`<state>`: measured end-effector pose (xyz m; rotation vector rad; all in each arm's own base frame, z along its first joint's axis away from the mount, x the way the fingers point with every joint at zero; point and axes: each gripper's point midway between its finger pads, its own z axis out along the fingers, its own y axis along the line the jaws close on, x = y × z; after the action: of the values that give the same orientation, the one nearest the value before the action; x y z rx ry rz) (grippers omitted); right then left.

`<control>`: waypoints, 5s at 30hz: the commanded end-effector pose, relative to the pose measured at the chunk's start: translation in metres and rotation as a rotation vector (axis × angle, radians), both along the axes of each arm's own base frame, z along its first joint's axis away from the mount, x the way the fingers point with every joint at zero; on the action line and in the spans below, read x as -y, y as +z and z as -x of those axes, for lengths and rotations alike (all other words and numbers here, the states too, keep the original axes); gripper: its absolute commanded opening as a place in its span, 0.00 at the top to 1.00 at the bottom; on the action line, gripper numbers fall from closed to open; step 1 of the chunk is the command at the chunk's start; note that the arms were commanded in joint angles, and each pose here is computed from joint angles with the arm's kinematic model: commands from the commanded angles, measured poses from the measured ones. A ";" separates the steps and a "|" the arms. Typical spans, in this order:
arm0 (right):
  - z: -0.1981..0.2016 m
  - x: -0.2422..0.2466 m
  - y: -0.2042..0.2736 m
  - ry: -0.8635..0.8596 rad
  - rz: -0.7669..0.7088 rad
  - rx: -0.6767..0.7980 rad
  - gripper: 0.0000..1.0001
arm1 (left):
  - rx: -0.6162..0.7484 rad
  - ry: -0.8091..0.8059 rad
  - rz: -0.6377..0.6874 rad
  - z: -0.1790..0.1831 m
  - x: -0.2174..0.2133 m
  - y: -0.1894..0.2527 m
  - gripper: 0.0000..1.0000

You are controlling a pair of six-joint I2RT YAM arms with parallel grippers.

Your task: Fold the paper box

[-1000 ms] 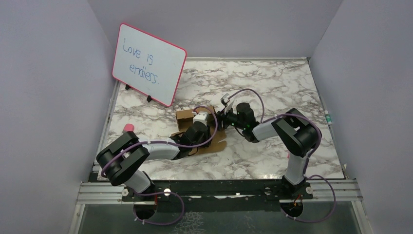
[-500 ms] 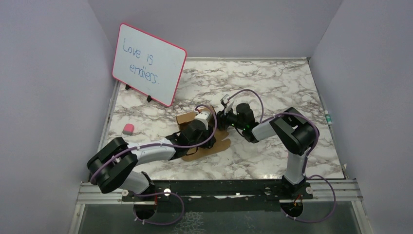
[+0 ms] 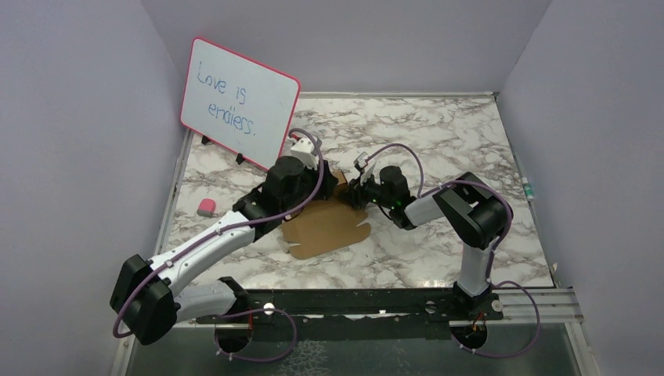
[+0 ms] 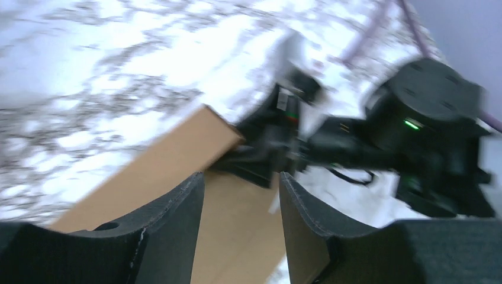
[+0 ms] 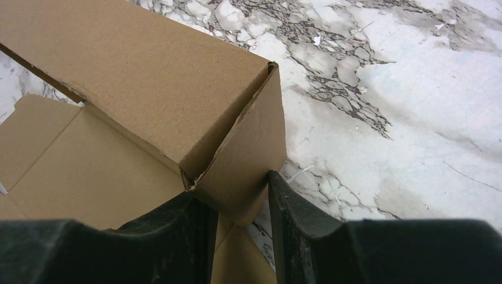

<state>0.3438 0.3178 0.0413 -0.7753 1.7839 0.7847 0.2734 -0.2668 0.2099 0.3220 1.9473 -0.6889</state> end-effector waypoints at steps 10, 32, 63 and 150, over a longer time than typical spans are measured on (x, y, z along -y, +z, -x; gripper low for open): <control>0.005 0.000 0.002 0.019 0.010 0.013 0.61 | -0.101 0.028 0.015 -0.085 -0.024 -0.035 0.46; -0.024 0.024 0.010 -0.186 0.036 0.072 0.72 | -0.244 -0.130 0.055 -0.095 0.015 -0.098 0.46; -0.056 0.047 0.013 -0.481 0.000 0.055 0.84 | -0.359 -0.210 0.232 -0.068 0.032 -0.090 0.47; 0.054 0.204 0.112 -0.973 -0.181 0.094 0.00 | 0.064 0.457 -1.153 -0.058 -0.011 -0.097 0.67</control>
<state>0.2909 0.1216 0.1481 0.1762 1.7224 0.2494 0.3250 -0.2678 0.1071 0.5603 2.0945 0.7051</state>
